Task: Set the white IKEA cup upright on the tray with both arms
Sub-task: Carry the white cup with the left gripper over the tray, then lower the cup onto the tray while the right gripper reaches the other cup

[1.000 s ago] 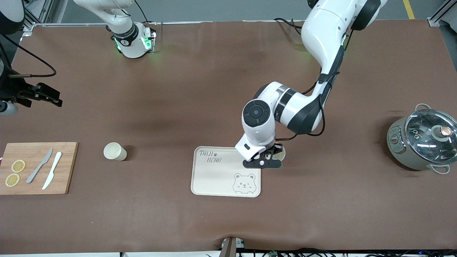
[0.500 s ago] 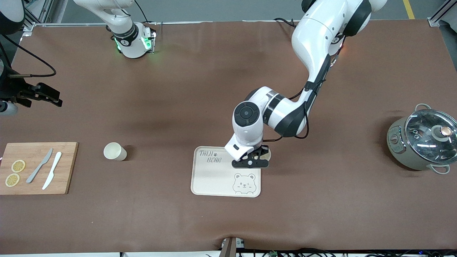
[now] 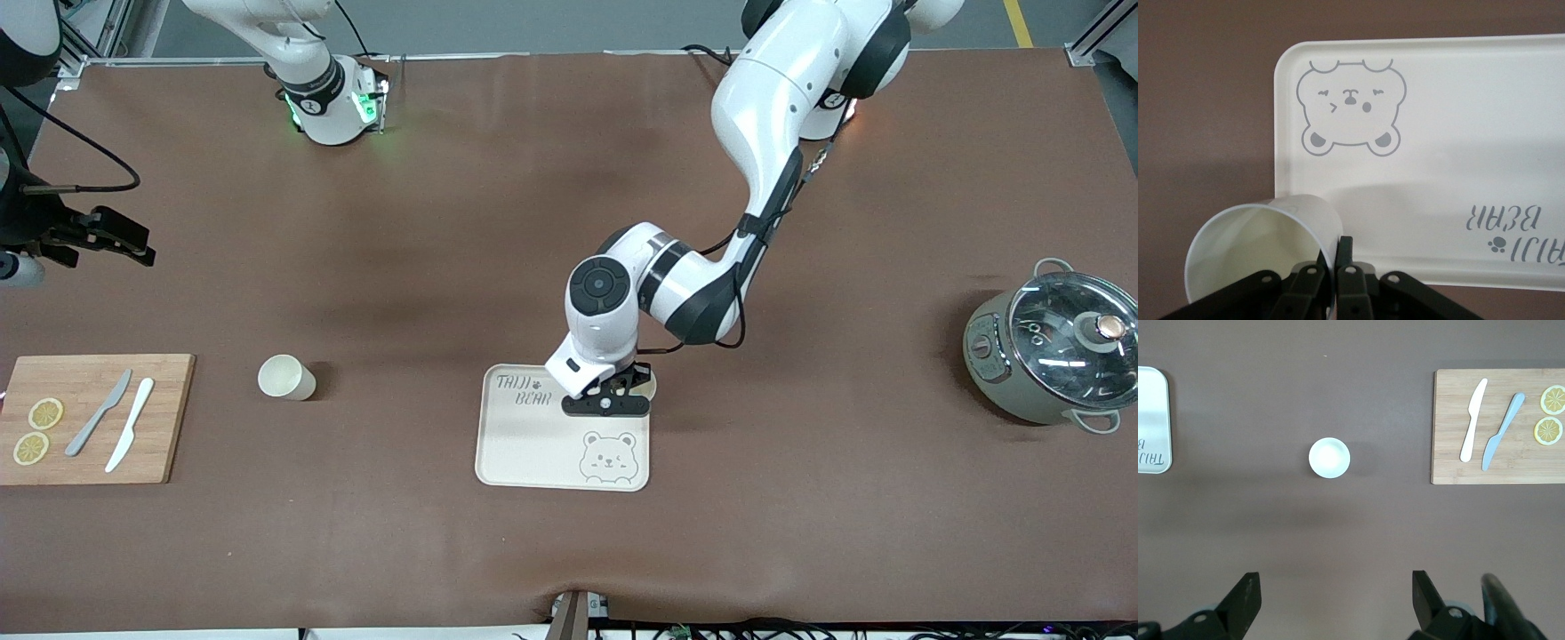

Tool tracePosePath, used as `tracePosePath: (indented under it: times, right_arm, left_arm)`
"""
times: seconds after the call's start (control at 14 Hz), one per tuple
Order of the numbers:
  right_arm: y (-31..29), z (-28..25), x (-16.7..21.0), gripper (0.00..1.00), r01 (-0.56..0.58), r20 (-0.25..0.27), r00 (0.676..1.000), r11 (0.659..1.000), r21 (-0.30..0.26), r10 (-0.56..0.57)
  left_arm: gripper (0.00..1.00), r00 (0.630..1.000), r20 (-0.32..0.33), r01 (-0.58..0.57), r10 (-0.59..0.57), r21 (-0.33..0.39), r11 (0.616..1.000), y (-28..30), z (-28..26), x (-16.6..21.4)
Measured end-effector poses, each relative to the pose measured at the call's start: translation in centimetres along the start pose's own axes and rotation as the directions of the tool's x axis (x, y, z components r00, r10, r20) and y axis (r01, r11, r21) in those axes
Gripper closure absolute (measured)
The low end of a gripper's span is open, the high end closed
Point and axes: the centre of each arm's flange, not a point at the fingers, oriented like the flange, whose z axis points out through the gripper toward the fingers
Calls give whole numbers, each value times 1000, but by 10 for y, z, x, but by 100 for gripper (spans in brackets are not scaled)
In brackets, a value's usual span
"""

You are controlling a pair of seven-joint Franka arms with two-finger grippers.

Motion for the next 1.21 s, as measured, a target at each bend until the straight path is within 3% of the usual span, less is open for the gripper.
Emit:
tracePosePath:
  times: [0.79, 1.21]
  right_arm:
    - [1, 7, 8, 0, -1, -15, 1000, 1000, -3, 1]
    - [9, 77, 61, 0, -4, -56, 998, 1000, -16, 3]
  left_arm:
    - [96, 1000, -19, 7, -7, -20, 1000, 15, 28, -8]
    - [96, 1000, -18, 14, -14, -18, 1000, 17, 40, -10]
